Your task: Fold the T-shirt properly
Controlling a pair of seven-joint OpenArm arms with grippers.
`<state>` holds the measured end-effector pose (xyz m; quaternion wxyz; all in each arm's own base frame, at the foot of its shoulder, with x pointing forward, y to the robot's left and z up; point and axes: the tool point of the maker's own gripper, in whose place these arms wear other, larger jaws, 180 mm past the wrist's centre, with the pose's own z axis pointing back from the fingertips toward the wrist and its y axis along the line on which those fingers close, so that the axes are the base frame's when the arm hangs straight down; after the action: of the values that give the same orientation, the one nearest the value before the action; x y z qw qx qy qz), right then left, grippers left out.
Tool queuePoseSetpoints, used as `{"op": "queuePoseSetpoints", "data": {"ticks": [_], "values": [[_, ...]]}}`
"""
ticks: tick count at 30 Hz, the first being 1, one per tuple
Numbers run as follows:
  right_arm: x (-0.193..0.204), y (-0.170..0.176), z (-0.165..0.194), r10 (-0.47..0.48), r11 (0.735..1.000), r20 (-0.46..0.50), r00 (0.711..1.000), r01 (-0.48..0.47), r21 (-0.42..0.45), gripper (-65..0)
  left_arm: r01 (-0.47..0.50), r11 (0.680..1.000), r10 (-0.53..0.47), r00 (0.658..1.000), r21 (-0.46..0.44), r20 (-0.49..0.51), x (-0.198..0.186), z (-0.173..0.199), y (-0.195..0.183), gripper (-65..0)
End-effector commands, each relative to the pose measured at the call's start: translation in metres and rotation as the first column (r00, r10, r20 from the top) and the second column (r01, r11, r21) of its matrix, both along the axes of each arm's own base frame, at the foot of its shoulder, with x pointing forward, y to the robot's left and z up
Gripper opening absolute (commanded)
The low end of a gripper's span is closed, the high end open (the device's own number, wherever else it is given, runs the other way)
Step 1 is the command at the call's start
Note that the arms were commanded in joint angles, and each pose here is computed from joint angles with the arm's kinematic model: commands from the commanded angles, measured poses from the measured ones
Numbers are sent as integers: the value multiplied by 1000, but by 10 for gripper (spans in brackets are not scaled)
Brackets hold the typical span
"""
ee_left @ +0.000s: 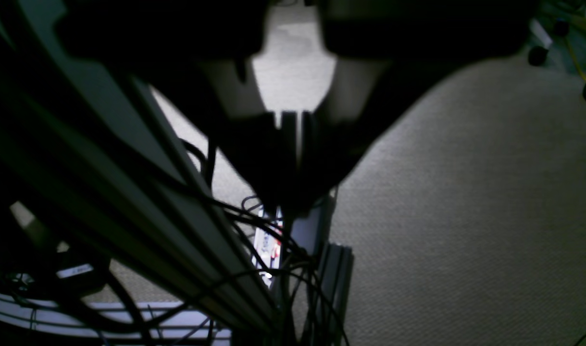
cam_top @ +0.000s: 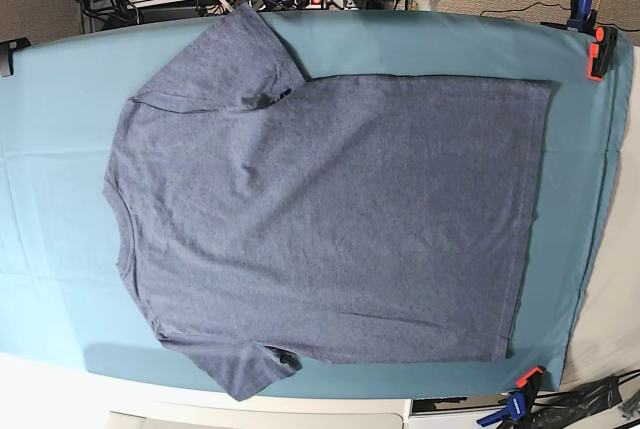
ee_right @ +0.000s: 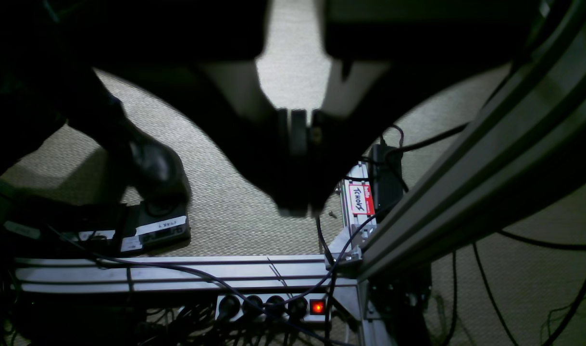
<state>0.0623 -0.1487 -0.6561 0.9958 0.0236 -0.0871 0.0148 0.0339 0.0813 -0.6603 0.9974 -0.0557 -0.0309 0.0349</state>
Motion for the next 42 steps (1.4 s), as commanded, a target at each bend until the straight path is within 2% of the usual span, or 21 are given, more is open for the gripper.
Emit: {"op": "queuePoseSetpoints", "data": {"ticks": [1, 32, 37, 42], "values": [[6, -3, 1, -4, 1000, 17, 1000, 4, 2, -650, 0, 1000, 0, 1000, 1, 2, 2, 0, 0, -630], [6, -3, 1, -4, 1000, 17, 1000, 4, 2, -650, -1, 1000, 1, 1000, -3, 10, 4, 1, -2, -630], [-6, -3, 0, -5, 1000, 7, 1000, 4, 2, -650, -1, 1000, 1, 1000, -3, 1, -2, 1, -2, -630], [-30, -8, 0, -6, 1000, 20, 1000, 6, -5, -650, -6, 1000, 6, 1000, -4, -3, -28, 1, -3, -630]]}}
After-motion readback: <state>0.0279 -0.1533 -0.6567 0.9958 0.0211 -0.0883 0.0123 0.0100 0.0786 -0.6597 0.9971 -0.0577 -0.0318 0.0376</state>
